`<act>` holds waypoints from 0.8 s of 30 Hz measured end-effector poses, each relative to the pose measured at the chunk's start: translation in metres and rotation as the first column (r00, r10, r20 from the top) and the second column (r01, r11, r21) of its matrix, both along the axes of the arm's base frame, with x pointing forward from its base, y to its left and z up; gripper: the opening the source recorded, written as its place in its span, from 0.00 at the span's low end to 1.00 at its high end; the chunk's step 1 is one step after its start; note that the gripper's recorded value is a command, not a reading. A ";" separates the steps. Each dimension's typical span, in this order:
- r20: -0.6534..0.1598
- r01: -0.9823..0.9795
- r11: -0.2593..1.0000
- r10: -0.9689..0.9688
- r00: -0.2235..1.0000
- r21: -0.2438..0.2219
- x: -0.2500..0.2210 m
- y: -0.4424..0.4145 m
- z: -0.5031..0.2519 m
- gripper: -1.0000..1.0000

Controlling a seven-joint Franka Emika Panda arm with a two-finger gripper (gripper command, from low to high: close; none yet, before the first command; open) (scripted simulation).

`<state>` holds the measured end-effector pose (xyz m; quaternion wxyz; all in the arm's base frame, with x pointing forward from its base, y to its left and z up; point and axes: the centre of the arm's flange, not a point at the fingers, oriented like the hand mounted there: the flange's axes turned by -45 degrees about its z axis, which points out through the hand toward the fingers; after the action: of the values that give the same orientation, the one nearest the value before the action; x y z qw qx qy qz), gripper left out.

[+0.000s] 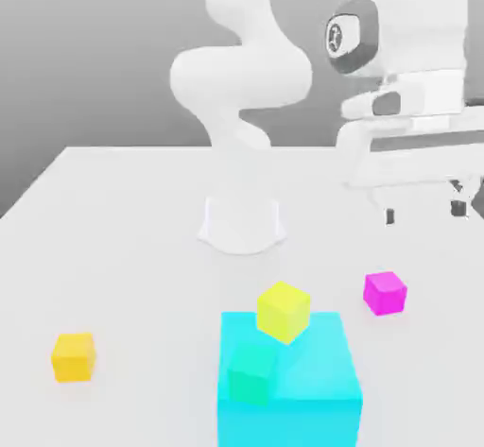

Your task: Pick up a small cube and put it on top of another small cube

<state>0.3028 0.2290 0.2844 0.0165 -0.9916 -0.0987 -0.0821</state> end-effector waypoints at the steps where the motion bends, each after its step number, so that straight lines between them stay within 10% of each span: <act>1: -0.045 -0.014 1.000 0.013 0.999 -0.013 -0.022 0.005 -0.026 0.50; 5: -0.147 -0.050 0.997 0.041 0.988 -0.056 -0.075 0.017 -0.089 0.50; 24: -0.146 -0.049 0.997 0.040 0.989 -0.063 -0.076 0.023 -0.137 0.50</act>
<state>0.2270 0.2522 0.1475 -0.0076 -0.9925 -0.1220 -0.0063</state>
